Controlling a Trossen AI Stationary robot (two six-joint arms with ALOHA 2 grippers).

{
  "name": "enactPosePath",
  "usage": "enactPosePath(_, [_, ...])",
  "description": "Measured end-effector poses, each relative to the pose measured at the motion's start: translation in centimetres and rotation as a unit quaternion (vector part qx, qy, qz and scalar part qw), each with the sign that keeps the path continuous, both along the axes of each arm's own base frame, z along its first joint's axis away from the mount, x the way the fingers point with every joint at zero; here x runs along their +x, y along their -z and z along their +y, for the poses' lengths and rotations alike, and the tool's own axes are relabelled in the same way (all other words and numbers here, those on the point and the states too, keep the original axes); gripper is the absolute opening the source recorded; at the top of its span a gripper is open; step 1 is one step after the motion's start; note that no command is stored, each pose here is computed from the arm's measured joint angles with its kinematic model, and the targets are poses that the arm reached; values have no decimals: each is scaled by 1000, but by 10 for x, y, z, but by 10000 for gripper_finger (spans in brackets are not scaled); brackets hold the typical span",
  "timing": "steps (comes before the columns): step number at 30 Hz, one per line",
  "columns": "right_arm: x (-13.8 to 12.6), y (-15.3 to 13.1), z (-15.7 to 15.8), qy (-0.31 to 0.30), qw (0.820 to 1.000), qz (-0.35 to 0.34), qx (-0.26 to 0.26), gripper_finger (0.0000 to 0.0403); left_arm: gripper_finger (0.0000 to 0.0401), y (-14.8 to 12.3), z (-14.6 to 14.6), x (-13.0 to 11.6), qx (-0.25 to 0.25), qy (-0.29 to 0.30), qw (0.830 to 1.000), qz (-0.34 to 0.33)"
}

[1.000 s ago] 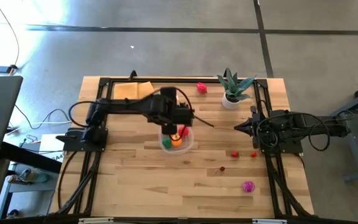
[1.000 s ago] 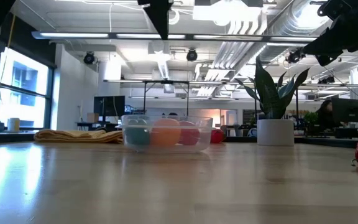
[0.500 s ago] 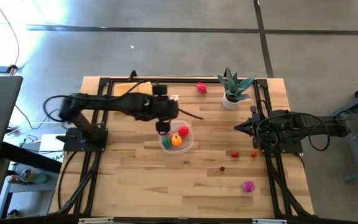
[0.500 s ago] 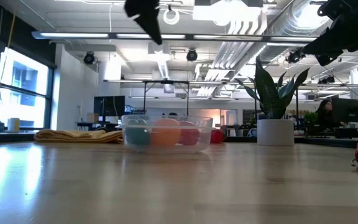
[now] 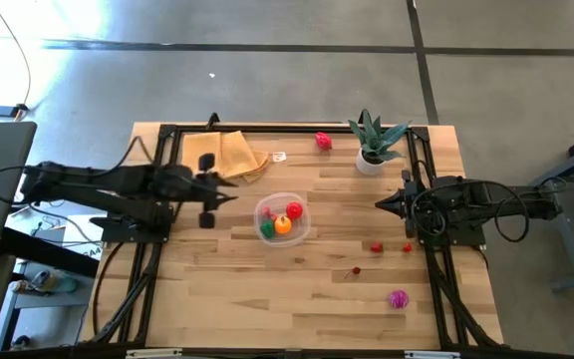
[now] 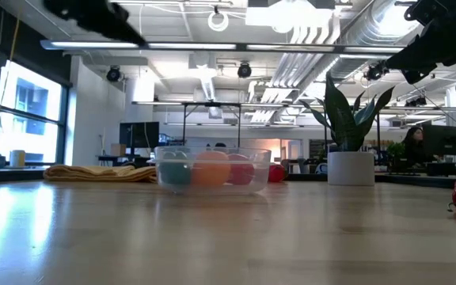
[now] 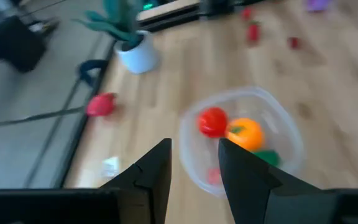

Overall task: Pick and placing Produce into tupperware
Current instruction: Put the pink dragonfruit into the transparent bin

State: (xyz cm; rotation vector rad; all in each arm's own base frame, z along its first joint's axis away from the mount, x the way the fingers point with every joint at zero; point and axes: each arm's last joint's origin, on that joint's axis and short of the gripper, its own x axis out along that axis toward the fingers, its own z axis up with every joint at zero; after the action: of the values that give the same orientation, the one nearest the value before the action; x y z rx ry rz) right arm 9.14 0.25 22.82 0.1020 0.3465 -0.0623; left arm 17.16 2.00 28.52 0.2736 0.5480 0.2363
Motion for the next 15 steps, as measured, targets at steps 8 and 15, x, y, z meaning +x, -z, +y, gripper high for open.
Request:
enactPosePath(8, [0, 0, 0, 0, 1000, 0, 0, 0, 119, 7, -7, -21, -14, 97, 995, -37])
enactPosePath(15, [0, 0, 0, 0, 1000, 0, 0, 0, 119, 14, -9, -13, -22, 137, 990, -12])
